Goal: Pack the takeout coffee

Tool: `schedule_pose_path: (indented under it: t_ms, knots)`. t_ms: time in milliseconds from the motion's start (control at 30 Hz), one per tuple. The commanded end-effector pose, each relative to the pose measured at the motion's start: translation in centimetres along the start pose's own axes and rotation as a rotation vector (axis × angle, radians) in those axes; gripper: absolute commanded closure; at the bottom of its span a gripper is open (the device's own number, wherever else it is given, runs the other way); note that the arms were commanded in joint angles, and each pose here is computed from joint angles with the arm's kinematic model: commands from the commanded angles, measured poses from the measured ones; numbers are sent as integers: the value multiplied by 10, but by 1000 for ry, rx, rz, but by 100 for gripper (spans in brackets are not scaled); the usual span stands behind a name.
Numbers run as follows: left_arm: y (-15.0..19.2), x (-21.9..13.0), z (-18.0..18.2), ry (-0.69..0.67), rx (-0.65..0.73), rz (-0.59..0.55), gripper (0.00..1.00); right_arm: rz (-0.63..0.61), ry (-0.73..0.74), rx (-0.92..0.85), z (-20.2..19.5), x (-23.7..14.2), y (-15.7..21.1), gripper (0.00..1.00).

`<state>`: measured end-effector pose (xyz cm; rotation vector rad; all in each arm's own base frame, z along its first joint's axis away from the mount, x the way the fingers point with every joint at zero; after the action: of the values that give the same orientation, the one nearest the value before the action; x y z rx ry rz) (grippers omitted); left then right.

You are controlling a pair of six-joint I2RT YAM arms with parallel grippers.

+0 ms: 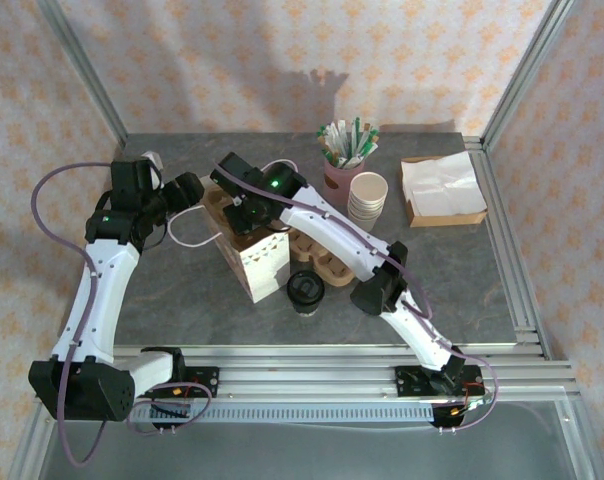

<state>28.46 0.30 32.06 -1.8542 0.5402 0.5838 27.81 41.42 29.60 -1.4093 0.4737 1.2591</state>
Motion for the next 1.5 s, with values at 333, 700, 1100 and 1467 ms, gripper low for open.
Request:
schedule_pose_path:
  t_ms: [333,700,1100,1467]
  knots:
    - [0,-1,0,14,15,-21,21,-176,5,5,1,-65,-11,70]
    - [0,-3,0,12,16,-26,21,-85,-13,6,11,-45,3,71]
    - [-3,-7,0,7,7,-46,21,-40,-44,29,19,-33,8,73]
    - [-3,-8,0,13,0,-51,21,5,-19,32,19,-15,14,73]
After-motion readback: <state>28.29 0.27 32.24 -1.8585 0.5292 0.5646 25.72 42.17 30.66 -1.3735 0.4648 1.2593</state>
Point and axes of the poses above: each hand's point on the last joint's axis, 136 mm out from that joint toward the fingers, its own x axis out along the fingers, its own z axis along the line the jaws close on, y = z × x, the point moved 8 cm from there along -x, back along the fingers, and after that the axes turned 12 degrees about x, right-handed, at the moved point
